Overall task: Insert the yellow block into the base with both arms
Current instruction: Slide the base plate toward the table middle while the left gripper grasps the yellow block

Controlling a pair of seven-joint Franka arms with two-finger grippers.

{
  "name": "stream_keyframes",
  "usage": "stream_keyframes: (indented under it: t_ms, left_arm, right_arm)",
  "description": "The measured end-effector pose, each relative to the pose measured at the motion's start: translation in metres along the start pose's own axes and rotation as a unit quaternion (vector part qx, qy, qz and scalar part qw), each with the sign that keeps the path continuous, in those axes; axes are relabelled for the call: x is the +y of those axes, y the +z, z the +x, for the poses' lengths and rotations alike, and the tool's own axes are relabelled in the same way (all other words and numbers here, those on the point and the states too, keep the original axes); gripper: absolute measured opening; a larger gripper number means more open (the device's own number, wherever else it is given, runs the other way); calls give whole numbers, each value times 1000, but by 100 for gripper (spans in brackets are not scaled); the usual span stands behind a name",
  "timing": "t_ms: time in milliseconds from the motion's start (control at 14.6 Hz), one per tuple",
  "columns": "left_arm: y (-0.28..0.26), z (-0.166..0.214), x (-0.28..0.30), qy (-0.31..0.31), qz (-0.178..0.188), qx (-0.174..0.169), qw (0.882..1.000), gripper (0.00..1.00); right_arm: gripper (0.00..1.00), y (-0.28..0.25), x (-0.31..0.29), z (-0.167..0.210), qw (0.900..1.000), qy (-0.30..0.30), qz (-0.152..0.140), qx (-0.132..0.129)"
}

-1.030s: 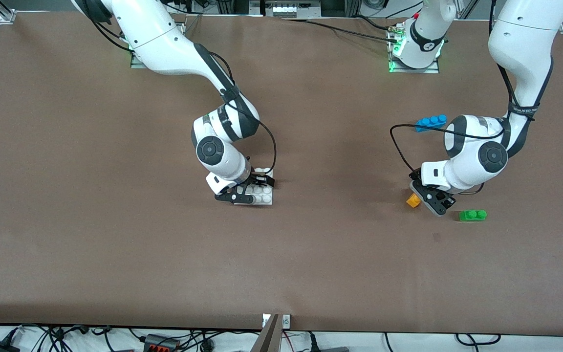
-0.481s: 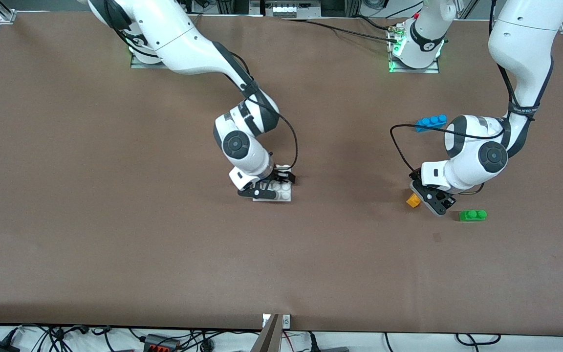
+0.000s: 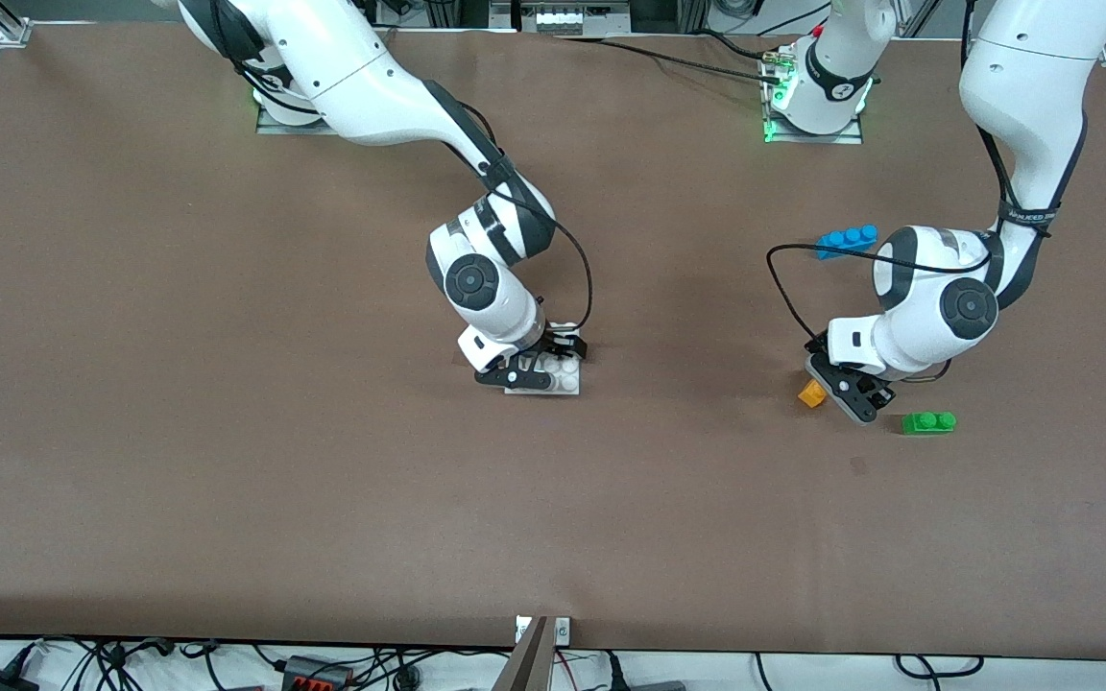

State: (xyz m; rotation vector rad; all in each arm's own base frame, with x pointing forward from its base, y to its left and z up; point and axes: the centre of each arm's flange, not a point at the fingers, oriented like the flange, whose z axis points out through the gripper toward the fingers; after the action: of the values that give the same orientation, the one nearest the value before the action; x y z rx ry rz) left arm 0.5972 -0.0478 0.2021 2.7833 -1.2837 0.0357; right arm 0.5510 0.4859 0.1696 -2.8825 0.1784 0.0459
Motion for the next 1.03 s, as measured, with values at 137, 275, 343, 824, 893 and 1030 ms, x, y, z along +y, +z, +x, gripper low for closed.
stream_keyframes:
  t_ms: [137,275,343,824,893,1030]
  left_arm:
    - [0,0,0,1,0,0,1000,81]
    - [0,0,0,1,0,0,1000,81]
    - [1,0,0,1,0,0,1000,81]
    - [-1,1,-2,17,11,-6,1000,71]
    - [-1,1,-2,15,11,-6,1000,72]
    - [0,0,-2,8,10,-7,1000,75]
  right_arm:
    - [55,0,-11,-7,1000,-8,5,-1]
    - [55,3,-21,-17,1000,-15,10,-6]
    - [55,3,-25,-20,1000,-17,12,-7]
    - [60,-16,-30,-7,1000,-14,25,6]
    - [66,-27,-35,-4,999,-16,31,12]
    - [83,-57,-46,-4,999,-21,38,13]
